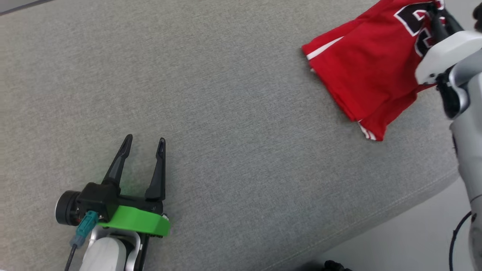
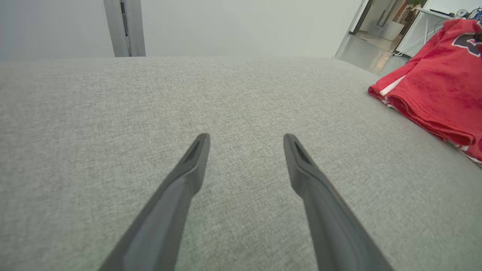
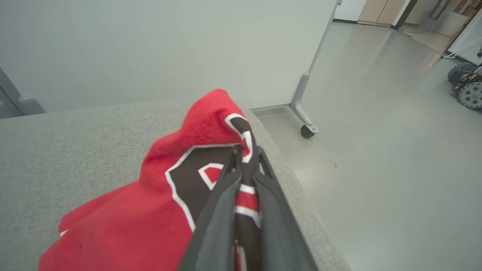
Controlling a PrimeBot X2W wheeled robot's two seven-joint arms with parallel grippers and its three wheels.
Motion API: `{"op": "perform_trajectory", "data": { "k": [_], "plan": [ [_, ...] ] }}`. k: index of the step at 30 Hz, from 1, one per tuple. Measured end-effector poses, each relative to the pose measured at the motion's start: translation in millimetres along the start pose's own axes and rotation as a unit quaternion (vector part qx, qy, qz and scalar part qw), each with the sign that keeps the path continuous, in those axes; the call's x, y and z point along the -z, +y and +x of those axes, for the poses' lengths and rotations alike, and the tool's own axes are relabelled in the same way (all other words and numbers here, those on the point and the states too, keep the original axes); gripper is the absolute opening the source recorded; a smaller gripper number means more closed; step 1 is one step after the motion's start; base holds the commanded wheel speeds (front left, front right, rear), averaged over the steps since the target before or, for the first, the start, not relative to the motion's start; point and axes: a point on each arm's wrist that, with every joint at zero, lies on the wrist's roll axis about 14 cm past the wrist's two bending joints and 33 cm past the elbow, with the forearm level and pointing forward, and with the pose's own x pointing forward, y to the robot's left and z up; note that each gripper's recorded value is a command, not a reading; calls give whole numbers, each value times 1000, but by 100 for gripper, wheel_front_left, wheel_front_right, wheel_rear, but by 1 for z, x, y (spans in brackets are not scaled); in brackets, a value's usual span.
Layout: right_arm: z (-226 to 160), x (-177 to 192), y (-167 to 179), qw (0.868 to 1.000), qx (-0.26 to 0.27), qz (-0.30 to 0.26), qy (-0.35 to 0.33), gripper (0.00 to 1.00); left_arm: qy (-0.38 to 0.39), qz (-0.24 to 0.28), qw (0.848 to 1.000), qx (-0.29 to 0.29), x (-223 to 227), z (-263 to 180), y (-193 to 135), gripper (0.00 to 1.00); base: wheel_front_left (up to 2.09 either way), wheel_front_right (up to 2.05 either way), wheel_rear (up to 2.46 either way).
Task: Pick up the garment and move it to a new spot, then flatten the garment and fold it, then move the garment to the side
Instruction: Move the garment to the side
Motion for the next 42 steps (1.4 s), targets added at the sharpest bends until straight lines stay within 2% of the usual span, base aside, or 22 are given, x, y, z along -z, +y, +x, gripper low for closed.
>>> {"op": "perform_trajectory", "data": {
  "k": [6,7,8,12,18,25,30,42],
  "plan": [
    [11,13,-36,999,46,2,15,0,-8,4,1000,-26,-5,-7,17,100,0,0,0],
    [11,17,-40,999,51,-2,16,12,-7,4,1000,-30,-5,-9,20,100,0,0,0],
    [12,19,-41,998,52,-7,15,100,-7,5,999,-33,-5,-10,22,100,0,0,0],
    [14,28,-42,998,56,-15,14,100,-6,5,999,-45,-4,-15,28,100,0,0,0],
    [12,28,-12,999,21,-28,4,100,-16,7,998,-55,-14,-21,29,100,0,0,0],
    [6,10,29,999,-32,-35,-25,100,-35,10,997,-68,-31,-30,28,100,0,0,0],
    [-11,-3,57,996,-67,-31,-54,100,-58,8,994,-88,-50,-41,32,100,0,0,0],
    [-84,11,114,989,-124,31,-76,100,-76,7,983,-166,-64,-104,46,100,0,0,0]
  ]
}}
